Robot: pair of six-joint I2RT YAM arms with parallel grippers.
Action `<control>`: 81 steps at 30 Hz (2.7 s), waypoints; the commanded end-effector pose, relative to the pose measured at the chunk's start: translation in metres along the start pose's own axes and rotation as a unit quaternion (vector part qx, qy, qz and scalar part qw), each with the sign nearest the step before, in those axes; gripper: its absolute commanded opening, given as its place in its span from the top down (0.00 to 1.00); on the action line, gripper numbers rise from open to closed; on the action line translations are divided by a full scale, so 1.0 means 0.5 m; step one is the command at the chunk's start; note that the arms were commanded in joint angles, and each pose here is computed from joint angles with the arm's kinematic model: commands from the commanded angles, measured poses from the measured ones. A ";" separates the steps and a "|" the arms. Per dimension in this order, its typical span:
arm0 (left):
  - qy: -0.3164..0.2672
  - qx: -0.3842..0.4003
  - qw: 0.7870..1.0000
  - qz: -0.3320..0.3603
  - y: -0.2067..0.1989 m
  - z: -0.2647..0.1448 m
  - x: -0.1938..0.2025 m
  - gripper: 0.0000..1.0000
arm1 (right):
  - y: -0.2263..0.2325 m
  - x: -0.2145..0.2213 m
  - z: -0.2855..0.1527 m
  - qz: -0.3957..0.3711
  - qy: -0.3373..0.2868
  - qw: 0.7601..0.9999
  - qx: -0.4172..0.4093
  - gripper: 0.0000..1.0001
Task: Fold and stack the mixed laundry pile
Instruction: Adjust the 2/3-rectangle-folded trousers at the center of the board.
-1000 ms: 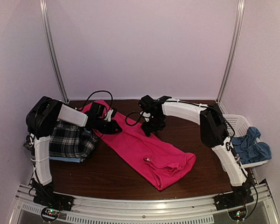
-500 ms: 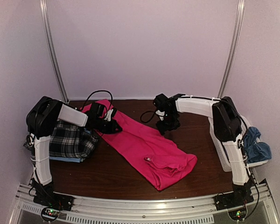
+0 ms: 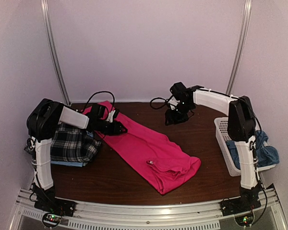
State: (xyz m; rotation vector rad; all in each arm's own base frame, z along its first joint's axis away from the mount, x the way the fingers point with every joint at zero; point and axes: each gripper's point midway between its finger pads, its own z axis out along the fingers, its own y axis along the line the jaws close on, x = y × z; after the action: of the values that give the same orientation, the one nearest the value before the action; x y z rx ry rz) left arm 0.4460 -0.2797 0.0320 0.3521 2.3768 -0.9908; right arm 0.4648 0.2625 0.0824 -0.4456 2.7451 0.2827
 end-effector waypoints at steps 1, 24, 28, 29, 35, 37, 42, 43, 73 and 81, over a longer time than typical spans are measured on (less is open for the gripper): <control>-0.024 0.055 0.998 0.019 -0.044 -0.024 -0.053 0.53 | 0.193 -0.035 -0.080 -0.046 -0.049 0.976 -0.206 0.52; -0.068 -0.043 0.996 -0.042 0.071 -0.104 -0.114 0.53 | 0.159 0.133 0.048 -0.113 0.106 0.981 -0.114 0.69; -0.067 -0.062 0.994 -0.059 0.099 -0.111 -0.105 0.53 | 0.140 0.149 0.053 -0.118 0.120 0.982 -0.090 0.67; -0.067 -0.067 0.994 -0.061 0.105 -0.112 -0.104 0.53 | 0.135 0.149 0.053 -0.119 0.119 0.982 -0.084 0.59; -0.054 -0.080 0.993 -0.066 0.121 -0.107 -0.089 0.53 | 0.135 0.131 0.039 -0.117 0.103 0.985 -0.078 0.68; -0.049 -0.096 0.991 -0.073 0.135 -0.108 -0.084 0.53 | 0.134 0.147 0.042 -0.120 0.117 0.982 -0.081 0.83; -0.034 -0.145 0.984 -0.100 0.178 -0.120 -0.068 0.54 | 0.098 0.176 0.032 -0.115 0.132 0.983 -0.052 1.00; -0.033 -0.154 0.982 -0.102 0.186 -0.122 -0.066 0.54 | 0.085 0.176 0.027 -0.104 0.128 0.985 -0.043 1.00; 0.023 -0.270 0.963 0.011 0.217 -0.132 -0.199 0.57 | 0.257 0.175 -0.083 -0.077 0.095 0.977 -0.174 0.54; 0.112 -0.288 0.951 -0.001 0.258 -0.119 -0.096 0.60 | 0.256 0.305 0.015 -0.096 0.193 0.963 -0.159 0.61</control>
State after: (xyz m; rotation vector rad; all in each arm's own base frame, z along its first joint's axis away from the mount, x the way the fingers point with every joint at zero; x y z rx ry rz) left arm 0.5508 -0.1633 0.0509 0.1970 2.5807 -0.3097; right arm 0.3022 0.3624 0.0609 -0.9268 2.9036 0.6897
